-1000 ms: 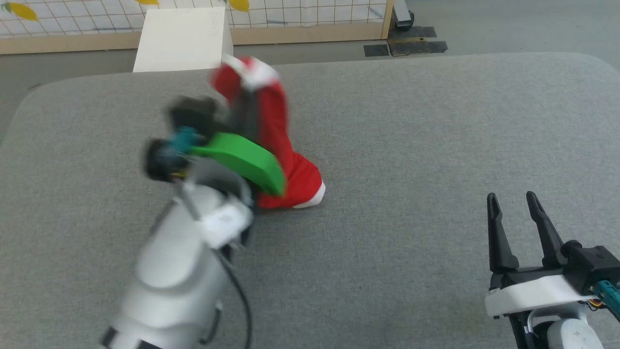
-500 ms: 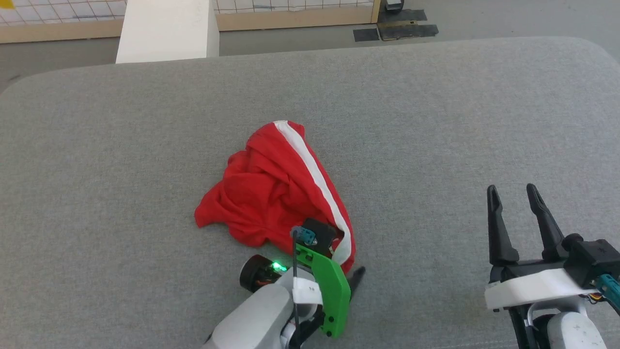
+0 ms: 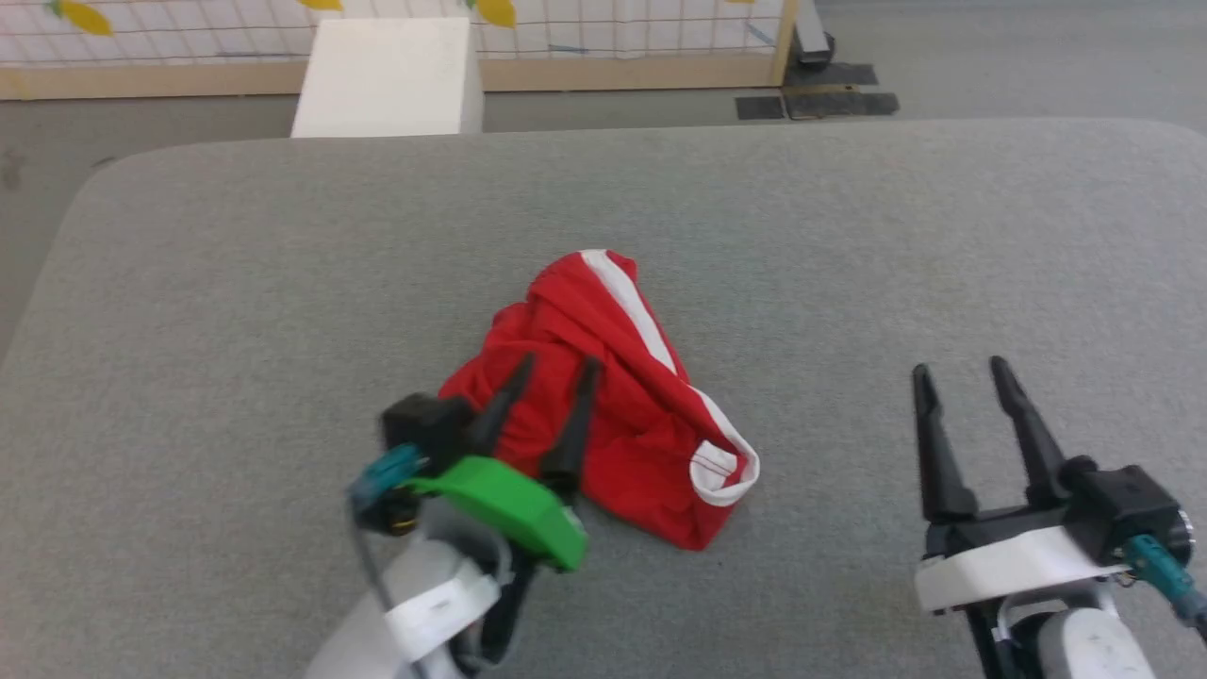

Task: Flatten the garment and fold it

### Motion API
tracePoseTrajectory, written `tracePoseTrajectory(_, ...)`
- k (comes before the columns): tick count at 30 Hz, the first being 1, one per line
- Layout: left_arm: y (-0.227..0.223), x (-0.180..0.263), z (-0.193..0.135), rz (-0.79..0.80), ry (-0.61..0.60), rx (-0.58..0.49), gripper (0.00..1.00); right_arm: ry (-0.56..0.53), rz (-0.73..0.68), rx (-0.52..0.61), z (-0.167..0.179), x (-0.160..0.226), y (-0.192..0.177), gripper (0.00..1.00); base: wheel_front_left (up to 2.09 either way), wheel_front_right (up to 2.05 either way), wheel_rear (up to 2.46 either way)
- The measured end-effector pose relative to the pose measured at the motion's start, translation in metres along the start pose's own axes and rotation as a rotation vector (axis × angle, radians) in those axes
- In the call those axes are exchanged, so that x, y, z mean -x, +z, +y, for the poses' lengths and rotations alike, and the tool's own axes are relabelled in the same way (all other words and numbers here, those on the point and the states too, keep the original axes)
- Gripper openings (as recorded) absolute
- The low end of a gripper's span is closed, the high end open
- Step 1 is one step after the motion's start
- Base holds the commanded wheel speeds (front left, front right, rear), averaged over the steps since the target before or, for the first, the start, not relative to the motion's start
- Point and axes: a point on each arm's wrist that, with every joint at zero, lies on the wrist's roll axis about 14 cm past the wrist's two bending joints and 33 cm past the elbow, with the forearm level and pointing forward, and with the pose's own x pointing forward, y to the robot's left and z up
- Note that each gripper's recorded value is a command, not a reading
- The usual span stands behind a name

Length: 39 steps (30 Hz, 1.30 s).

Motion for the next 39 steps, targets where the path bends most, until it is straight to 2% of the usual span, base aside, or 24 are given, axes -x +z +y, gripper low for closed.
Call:
tracePoseTrajectory(6, 0.052, 0.031, 0.044, -0.174, 0.126, -0.093, 1.00, 0.138, 0.083, 0.000, 0.046, -0.005, -0.018, 1.00, 0.00, 0.00, 0.00)
tracePoseTrajectory(9, 0.065, 0.049, 0.061, -0.223, 0.183, -0.132, 1.00, 0.223, 0.200, 0.008, 0.074, -0.002, -0.041, 1.00, 0.00, 0.00, 0.00)
tracePoseTrajectory(13, 0.058, 0.067, 0.078, -0.217, 0.249, -0.151, 1.00, 0.323, 0.406, 0.054, 0.103, 0.007, -0.078, 1.00, 0.00, 0.00, 0.00)
tracePoseTrajectory(17, 0.057, 0.073, 0.087, -0.220, 0.284, -0.157, 1.00, 0.370, 0.588, 0.113, 0.113, 0.015, -0.107, 1.00, 0.00, 0.00, 0.00)
tracePoseTrajectory(23, 0.054, 0.076, 0.098, -0.213, 0.320, -0.157, 1.00, 0.403, 0.762, 0.188, 0.117, 0.021, -0.134, 1.00, 0.00, 0.00, 0.00)
tracePoseTrajectory(24, 0.050, 0.077, 0.103, -0.201, 0.331, -0.154, 1.00, 0.400, 0.805, 0.202, 0.114, 0.020, -0.140, 0.17, 0.00, 0.00, 0.00)
tracePoseTrajectory(25, 0.048, 0.077, 0.105, -0.197, 0.334, -0.153, 1.00, 0.393, 0.804, 0.202, 0.113, 0.018, -0.140, 0.00, 0.00, 0.00, 0.00)
tracePoseTrajectory(29, 0.045, 0.078, 0.108, -0.187, 0.344, -0.150, 1.00, 0.350, 0.761, 0.184, 0.102, 0.006, -0.132, 0.00, 0.00, 0.00, 0.00)
tracePoseTrajectory(33, 0.047, 0.077, 0.106, -0.192, 0.339, -0.150, 1.00, 0.260, 0.615, 0.115, 0.079, -0.015, -0.103, 0.00, 0.00, 0.00, 0.00)
tracePoseTrajectory(36, 0.048, 0.077, 0.103, -0.196, 0.331, -0.150, 1.00, 0.117, 0.524, 0.052, 0.036, -0.020, -0.083, 0.00, 0.00, 0.00, 0.00)
tracePoseTrajectory(39, 0.049, 0.076, 0.099, -0.200, 0.319, -0.151, 1.00, -0.034, 0.505, 0.020, -0.014, -0.007, -0.078, 0.00, 0.00, 0.00, 0.00)
